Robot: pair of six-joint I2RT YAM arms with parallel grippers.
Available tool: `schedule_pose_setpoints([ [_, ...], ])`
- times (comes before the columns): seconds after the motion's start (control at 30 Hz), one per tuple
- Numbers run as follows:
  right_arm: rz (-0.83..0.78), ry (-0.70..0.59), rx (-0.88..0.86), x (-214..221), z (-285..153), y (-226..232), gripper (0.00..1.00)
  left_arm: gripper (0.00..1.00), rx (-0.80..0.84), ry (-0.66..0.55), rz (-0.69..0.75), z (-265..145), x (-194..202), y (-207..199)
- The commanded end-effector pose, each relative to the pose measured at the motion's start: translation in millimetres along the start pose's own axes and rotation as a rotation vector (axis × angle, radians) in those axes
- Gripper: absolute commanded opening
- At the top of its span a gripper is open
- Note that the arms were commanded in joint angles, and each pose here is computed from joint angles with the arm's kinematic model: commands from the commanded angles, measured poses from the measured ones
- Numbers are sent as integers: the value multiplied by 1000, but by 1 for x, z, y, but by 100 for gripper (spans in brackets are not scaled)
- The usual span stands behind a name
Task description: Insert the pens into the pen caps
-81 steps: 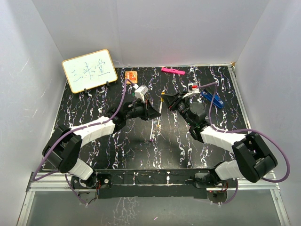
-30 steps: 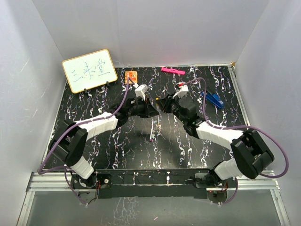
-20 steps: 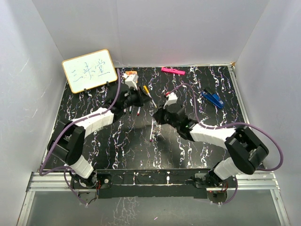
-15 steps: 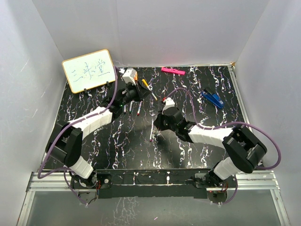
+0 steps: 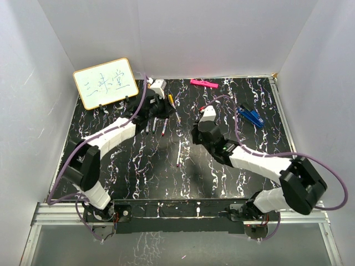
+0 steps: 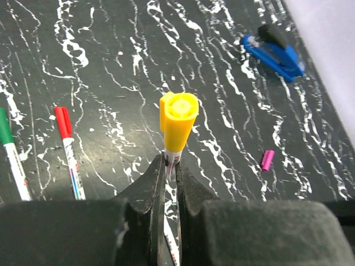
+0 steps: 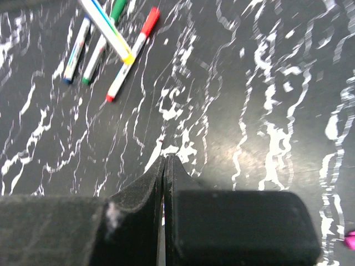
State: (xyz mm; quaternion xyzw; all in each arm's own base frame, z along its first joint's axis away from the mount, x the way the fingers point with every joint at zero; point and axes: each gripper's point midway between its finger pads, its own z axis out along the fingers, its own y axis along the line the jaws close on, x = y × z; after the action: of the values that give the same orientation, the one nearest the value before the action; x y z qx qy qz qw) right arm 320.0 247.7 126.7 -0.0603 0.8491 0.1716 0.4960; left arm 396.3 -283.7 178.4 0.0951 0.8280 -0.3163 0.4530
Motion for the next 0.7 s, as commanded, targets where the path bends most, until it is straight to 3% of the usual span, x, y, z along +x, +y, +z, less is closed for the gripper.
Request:
schedule_pose_setpoints([
  [0.0,43,-255,145,-82,-27,-21,0,0,-114,164,66,9,20,23],
  [0.3,113,-424,268,-122,-63,-49,6,0,-227,479,110,34,72,59],
  [0.67,129,-434,268,-122,-62,-51,6,0,-241,548,111,47,88,69],
])
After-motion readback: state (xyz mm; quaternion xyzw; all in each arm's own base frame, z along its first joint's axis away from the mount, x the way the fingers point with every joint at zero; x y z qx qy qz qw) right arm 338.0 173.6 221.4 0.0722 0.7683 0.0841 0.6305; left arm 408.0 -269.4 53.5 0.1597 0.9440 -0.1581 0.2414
